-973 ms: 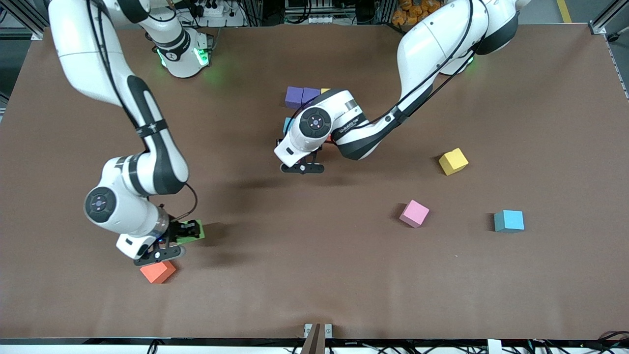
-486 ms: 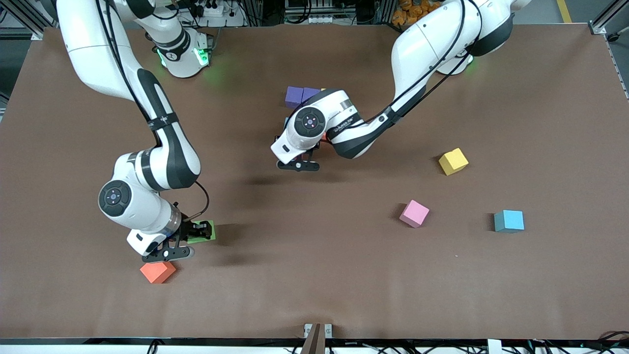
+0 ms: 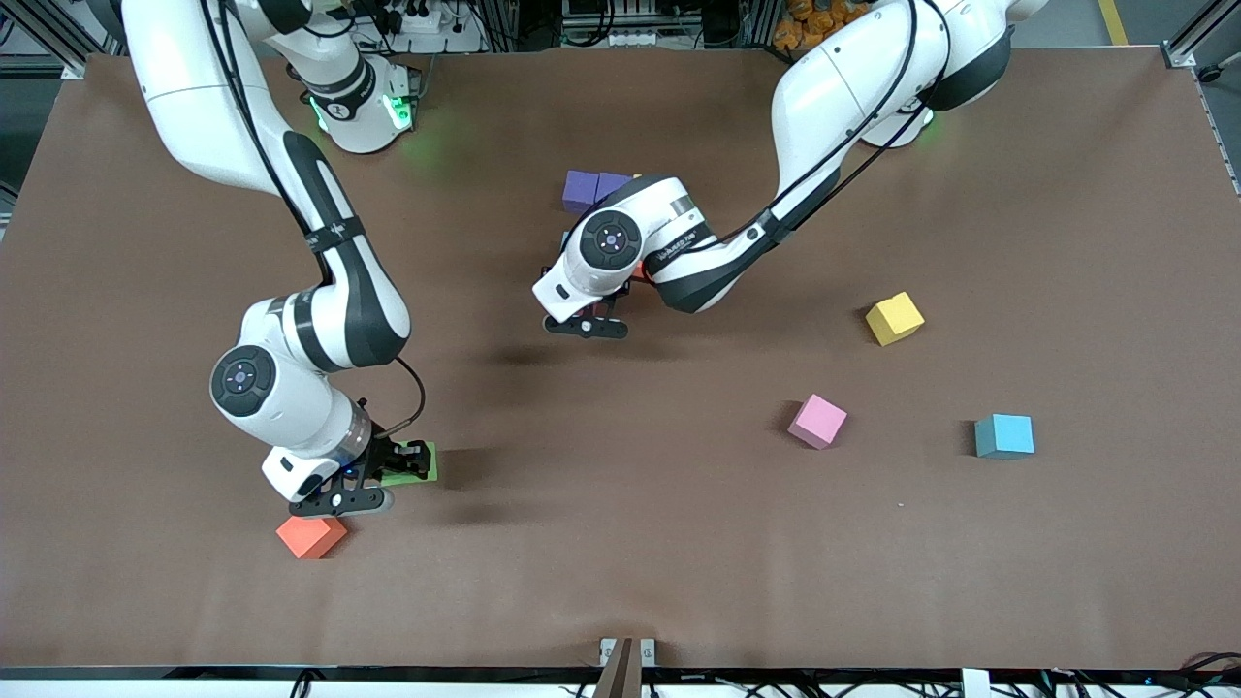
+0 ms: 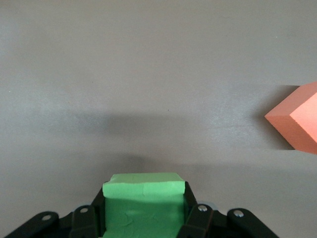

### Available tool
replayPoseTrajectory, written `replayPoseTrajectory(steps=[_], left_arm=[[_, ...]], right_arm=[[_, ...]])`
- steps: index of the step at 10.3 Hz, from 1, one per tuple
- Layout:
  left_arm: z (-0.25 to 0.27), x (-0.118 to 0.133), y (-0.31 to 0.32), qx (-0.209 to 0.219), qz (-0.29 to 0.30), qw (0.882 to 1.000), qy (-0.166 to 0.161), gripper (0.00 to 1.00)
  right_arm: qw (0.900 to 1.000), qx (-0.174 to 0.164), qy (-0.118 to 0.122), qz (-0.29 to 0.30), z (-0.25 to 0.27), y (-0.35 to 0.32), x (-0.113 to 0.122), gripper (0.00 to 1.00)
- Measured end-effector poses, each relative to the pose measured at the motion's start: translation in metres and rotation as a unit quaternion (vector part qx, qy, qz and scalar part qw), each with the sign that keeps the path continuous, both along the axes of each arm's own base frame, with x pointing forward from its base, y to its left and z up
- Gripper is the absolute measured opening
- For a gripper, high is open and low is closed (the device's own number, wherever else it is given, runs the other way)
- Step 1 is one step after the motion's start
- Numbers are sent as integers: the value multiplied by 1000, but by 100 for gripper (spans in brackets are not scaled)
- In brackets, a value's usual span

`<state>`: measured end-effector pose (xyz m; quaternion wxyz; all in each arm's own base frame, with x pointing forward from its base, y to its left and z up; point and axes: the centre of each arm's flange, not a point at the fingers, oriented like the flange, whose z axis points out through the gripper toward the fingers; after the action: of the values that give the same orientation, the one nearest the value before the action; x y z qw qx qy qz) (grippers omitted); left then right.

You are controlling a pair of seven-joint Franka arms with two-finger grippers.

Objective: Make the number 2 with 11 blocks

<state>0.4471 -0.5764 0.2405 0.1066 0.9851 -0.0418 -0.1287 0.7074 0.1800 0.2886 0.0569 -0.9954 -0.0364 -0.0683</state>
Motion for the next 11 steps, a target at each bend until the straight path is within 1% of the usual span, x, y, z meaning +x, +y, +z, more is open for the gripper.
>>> replayPoseTrajectory(steps=[3,8,11], left_arm=[[-1,-8,-6,-3,-20,1000,-3,56],[-8,-2,-3,-1,-16,1000,-4,56],[-14,0,-3,-3,-11,1000,4,56]], right_arm=[[1000,2,2,-8,0,11,-3,59],[1000,3,2,-11,-1,12,-3,59],[1000,9,5,-15,-1,18,-5,59]])
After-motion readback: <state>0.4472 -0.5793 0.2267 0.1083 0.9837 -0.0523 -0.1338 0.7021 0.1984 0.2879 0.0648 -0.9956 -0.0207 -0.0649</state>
